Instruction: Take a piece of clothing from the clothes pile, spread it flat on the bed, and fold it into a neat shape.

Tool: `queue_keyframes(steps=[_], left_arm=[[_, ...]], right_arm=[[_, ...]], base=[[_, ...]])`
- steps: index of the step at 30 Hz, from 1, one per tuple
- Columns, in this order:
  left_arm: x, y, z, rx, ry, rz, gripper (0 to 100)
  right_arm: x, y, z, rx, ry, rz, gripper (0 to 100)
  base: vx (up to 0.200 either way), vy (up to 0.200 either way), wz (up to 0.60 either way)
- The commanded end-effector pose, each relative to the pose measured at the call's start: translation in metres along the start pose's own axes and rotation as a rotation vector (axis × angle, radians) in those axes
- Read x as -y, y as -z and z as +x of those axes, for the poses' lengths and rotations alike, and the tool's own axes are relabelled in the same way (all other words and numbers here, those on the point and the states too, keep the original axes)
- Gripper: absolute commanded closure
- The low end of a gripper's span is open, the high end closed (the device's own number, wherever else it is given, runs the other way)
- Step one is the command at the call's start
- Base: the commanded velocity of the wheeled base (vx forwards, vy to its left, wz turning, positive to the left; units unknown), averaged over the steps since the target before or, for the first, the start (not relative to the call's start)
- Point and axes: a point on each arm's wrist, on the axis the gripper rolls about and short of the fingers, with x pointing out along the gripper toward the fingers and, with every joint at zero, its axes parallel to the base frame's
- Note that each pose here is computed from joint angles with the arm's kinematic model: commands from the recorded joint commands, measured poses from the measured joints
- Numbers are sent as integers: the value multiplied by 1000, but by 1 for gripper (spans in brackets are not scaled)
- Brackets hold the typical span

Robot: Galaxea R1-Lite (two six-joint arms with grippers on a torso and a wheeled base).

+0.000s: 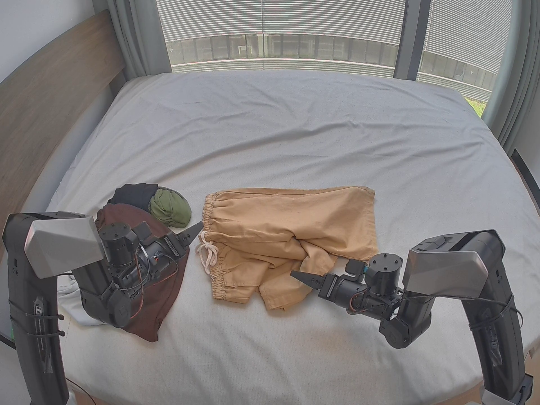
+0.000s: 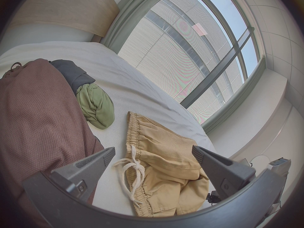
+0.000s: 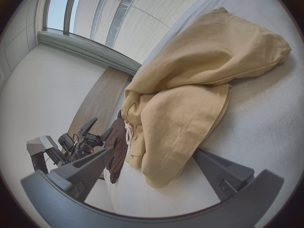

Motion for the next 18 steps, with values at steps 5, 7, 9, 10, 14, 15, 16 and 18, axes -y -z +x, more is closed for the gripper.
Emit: queue_keyframes(steps=[5,7,9,10,14,15,16,18], left_arm=[[-1,1,0,-2,-3,-2,0],[-1,1,0,-2,-3,-2,0],[-1,1,0,-1,-2,-1,0],[-1,1,0,-1,-2,-1,0],[-2,2,1,-3,-4,-2,0],[-2,2,1,-3,-4,-2,0],[-2,2,1,-4,-5,-2,0],[-2,2,1,-4,-5,-2,0]], right_arm=[[-20,-19,-13,38,-25,-12,0],[-24,-24,-15,52,-33,-16,0],[-27,-27,-17,59,-39,-10,0],[-27,-27,-17,59,-39,-10,0],[-30,-29,-20,63,-41,-8,0],[-30,-29,-20,62,-40,-8,0],[-30,-29,-20,62,-40,-8,0],[-29,-28,-19,60,-38,-8,0]], base=[[0,0,0],[0,0,0],[0,0,0],[0,0,0],[0,0,0],[0,0,0],[0,0,0],[0,0,0]])
